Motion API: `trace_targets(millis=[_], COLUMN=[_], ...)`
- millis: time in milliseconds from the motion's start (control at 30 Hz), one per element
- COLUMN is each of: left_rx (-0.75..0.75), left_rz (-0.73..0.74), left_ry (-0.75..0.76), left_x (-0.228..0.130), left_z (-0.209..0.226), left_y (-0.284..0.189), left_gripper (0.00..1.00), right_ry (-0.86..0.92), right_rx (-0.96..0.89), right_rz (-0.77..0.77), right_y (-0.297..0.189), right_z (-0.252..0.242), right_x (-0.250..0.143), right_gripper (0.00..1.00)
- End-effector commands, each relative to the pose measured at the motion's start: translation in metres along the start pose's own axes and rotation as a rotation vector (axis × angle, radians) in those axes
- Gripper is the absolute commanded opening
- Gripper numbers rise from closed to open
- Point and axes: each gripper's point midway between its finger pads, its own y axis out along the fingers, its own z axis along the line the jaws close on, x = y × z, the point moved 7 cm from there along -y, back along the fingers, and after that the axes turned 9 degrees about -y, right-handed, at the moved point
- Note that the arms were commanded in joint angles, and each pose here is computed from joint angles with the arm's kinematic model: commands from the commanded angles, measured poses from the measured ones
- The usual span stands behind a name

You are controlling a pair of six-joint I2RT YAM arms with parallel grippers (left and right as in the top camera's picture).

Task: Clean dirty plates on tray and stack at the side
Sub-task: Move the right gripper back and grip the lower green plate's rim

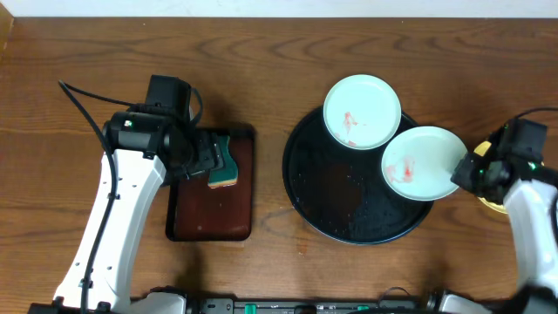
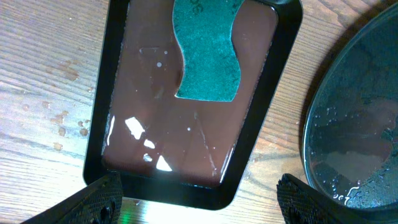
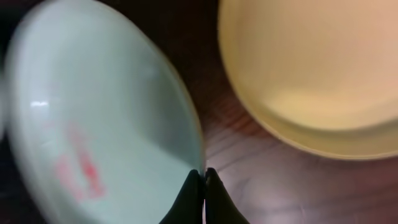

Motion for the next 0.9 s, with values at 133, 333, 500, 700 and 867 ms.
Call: trace_targets(millis=[133, 333, 500, 700, 867], left_rx=[-0.004, -0.004, -0.004, -0.005, -0.005], left_rz=[-0.005, -0.005, -0.005, -0.005, -0.004], left_ry=[-0.001, -0.001, -0.001, -0.002, -0.002], left_x=[0.000, 0.000, 0.000, 0.001, 0.000], left_z=[0.000, 0.000, 0.000, 0.000, 0.000], left_y=[-0.002, -0.002, -0.002, -0.002, -0.002], left_gripper=[0.80, 0.80, 0.80, 0.80, 0.80], right_ry=[-0.147, -0.278, -0.195, -0.168, -0.357], right_rx=[0.137, 0.182, 0.188, 0.179, 0.206], right_rz=[-0.018, 0.080, 0.168, 0.242, 0.144], right_y=[-0.043, -0.030, -0.014, 0.027, 0.041], right_z=[0.048, 0.078, 0.092, 0.104, 0.113], right_x=[-0.022, -0.048, -0.062, -0.088, -0.071], right_gripper=[0.01, 0.01, 0.01, 0.09, 0.30])
